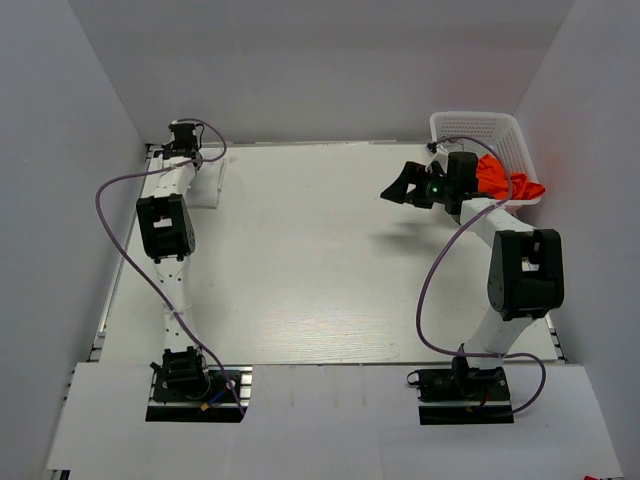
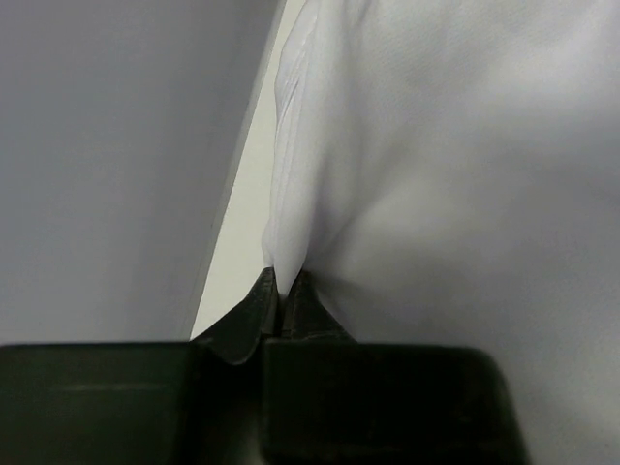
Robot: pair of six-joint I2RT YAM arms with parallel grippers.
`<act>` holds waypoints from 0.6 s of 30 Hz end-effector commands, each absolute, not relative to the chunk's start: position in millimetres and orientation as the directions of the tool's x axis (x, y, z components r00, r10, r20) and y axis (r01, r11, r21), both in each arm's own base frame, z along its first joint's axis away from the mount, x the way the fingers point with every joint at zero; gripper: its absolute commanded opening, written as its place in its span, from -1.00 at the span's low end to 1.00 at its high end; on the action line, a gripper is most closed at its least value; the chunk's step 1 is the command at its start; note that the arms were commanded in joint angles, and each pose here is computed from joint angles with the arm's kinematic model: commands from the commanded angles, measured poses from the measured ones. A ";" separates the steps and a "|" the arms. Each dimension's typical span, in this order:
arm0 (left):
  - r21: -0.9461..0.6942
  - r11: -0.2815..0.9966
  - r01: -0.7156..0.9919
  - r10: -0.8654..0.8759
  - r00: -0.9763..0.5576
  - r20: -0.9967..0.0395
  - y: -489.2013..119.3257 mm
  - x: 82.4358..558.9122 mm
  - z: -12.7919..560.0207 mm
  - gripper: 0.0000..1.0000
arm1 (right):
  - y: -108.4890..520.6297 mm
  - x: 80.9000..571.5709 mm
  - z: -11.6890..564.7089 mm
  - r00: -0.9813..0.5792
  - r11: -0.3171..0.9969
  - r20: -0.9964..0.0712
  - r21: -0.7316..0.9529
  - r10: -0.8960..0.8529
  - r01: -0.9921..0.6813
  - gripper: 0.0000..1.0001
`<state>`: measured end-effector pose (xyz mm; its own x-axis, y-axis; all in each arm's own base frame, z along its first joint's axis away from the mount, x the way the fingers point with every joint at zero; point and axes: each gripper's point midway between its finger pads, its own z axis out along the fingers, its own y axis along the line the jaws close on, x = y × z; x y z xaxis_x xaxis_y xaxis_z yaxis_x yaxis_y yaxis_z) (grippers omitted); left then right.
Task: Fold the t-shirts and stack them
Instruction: Put the neatly folded tshirt into the corner of the board with the left arm
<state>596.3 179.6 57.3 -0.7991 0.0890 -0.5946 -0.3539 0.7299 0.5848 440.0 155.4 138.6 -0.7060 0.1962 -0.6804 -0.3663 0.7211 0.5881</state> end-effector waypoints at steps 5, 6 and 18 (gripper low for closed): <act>0.496 0.750 -0.438 0.051 -0.709 -0.704 184.8 603.3 113.4 1.00 | 152.6 437.3 159.8 -0.653 0.727 -0.737 0.543 0.174 -0.420 0.81; 0.484 0.751 -0.450 0.040 -0.700 -0.713 184.2 602.4 120.9 1.00 | 152.6 437.2 161.9 -0.648 0.725 -0.743 0.540 0.170 -0.429 0.81; 0.053 0.900 -0.434 -0.187 -0.493 -0.850 99.2 549.5 261.0 1.00 | 164.6 411.7 191.3 -0.613 0.657 -0.772 0.551 0.167 -0.515 0.81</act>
<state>569.9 133.4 182.2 -0.6329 -0.0750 -0.7706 -0.4432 0.8512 0.2812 419.7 161.1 170.8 -0.6584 0.1706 -0.7331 -0.4567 0.6837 0.5692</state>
